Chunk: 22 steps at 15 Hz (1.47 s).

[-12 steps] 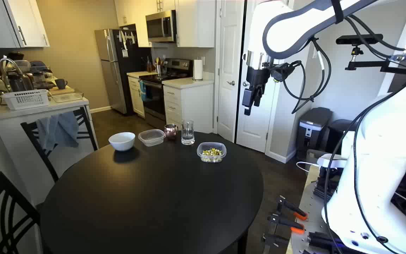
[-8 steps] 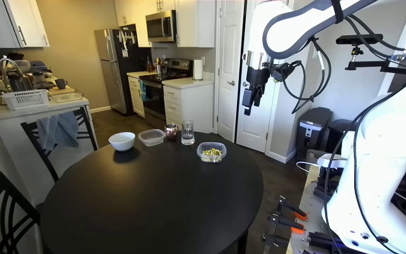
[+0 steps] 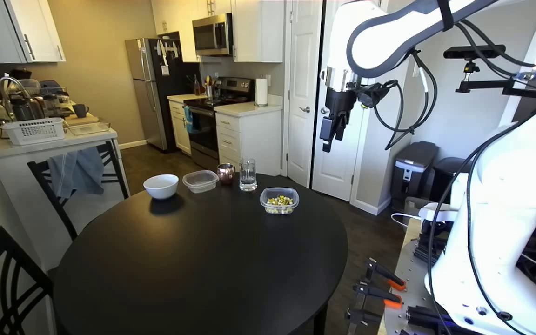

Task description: Pour the contents of the lunchbox onto the table

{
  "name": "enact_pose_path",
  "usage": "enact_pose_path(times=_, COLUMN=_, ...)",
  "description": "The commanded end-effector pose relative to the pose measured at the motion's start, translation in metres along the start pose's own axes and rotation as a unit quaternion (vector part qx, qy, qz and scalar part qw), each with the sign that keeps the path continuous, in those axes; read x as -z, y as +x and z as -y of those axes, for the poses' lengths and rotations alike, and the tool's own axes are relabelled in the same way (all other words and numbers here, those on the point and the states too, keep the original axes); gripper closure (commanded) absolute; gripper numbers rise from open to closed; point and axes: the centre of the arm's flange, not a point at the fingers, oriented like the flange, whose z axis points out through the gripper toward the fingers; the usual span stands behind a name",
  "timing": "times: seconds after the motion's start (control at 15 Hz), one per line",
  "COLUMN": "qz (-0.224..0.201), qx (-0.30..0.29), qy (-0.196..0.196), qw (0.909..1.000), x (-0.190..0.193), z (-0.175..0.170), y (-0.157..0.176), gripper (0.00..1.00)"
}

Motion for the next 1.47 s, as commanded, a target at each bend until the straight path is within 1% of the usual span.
enact_pose_path(times=0.0, qz=0.0, qx=0.0, qy=0.0, qw=1.0, x=0.0, z=0.0, y=0.0, gripper=0.0)
enact_pose_path(times=0.2, qz=0.0, qx=0.0, qy=0.0, qw=1.0, x=0.0, z=0.0, y=0.0, gripper=0.0)
enact_pose_path(times=0.33, qz=0.036, qx=0.011, qy=0.021, qw=0.9991, x=0.003, z=0.002, y=0.022, gripper=0.0)
enact_pose_path(times=0.4, qz=0.054, qx=0.015, qy=0.04, qw=0.9976, x=0.008, z=0.001, y=0.037, gripper=0.0)
enact_pose_path(times=0.47, qz=0.072, qx=0.027, qy=0.061, qw=0.9952, x=0.013, z=0.001, y=0.047, gripper=0.0)
enact_pose_path(times=0.67, qz=0.103, qx=0.063, qy=0.111, qw=0.9865, x=0.017, z=0.011, y=0.086, gripper=0.0)
enact_pose_path(times=0.73, qz=0.113, qx=0.065, qy=0.119, qw=0.9843, x=0.014, z=0.014, y=0.098, gripper=0.0)
enact_pose_path(times=0.8, qz=0.122, qx=0.06, qy=0.121, qw=0.9834, x=0.003, z=0.015, y=0.113, gripper=0.0)
enact_pose_path(times=0.87, qz=0.133, qx=0.052, qy=0.122, qw=0.9823, x=-0.007, z=0.013, y=0.126, gripper=0.0)
enact_pose_path(times=0.93, qz=0.141, qx=0.036, qy=0.115, qw=0.9826, x=-0.024, z=0.005, y=0.143, gripper=0.0)
enact_pose_path(times=1.07, qz=0.161, qx=0.01, qy=0.097, qw=0.9821, x=-0.059, z=-0.012, y=0.168, gripper=0.0)
enact_pose_path(times=1.27, qz=0.189, qx=-0.004, qy=0.065, qw=0.9798, x=-0.113, z=-0.029, y=0.183, gripper=0.0)
enact_pose_path(times=1.4, qz=0.193, qx=0.004, qy=0.03, qw=0.9808, x=-0.14, z=-0.033, y=0.187, gripper=0.0)
